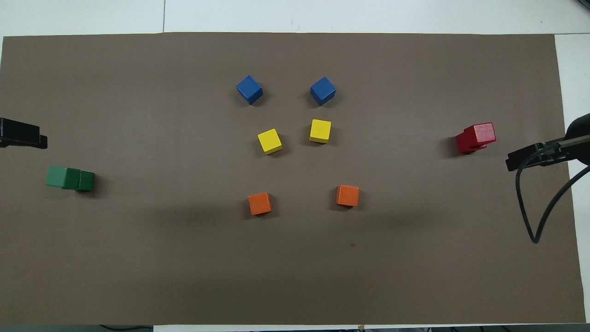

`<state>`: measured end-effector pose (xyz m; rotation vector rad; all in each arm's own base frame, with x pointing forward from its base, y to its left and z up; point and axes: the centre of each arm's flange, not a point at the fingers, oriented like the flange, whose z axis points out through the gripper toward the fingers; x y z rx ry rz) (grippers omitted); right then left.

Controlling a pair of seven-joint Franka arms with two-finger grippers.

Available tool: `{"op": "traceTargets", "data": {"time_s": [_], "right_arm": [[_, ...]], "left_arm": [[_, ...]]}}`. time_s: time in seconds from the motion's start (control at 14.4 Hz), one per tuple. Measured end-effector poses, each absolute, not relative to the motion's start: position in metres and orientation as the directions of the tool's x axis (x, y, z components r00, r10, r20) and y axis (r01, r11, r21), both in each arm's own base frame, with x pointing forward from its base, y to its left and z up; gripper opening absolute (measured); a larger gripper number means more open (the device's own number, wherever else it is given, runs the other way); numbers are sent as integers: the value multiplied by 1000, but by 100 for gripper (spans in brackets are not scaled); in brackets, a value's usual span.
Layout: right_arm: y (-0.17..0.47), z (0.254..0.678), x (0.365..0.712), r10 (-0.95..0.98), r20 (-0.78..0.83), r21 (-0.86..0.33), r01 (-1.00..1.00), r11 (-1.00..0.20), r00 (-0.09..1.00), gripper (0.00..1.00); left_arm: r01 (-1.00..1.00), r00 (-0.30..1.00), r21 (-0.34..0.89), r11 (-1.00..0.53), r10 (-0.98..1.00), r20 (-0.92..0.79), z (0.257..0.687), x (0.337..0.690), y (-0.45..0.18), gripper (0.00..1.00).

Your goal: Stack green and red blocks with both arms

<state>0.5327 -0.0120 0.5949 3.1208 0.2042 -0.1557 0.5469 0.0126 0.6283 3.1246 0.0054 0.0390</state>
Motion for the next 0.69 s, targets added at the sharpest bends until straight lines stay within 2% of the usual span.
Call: {"op": "traceTargets", "data": {"time_s": [0.69], "right_arm": [[-13,593,538,97,-101,4,98,-995,990,100]], "left_arm": [[3,1000,17,-1000,4,25,628,547,13,100]]}}
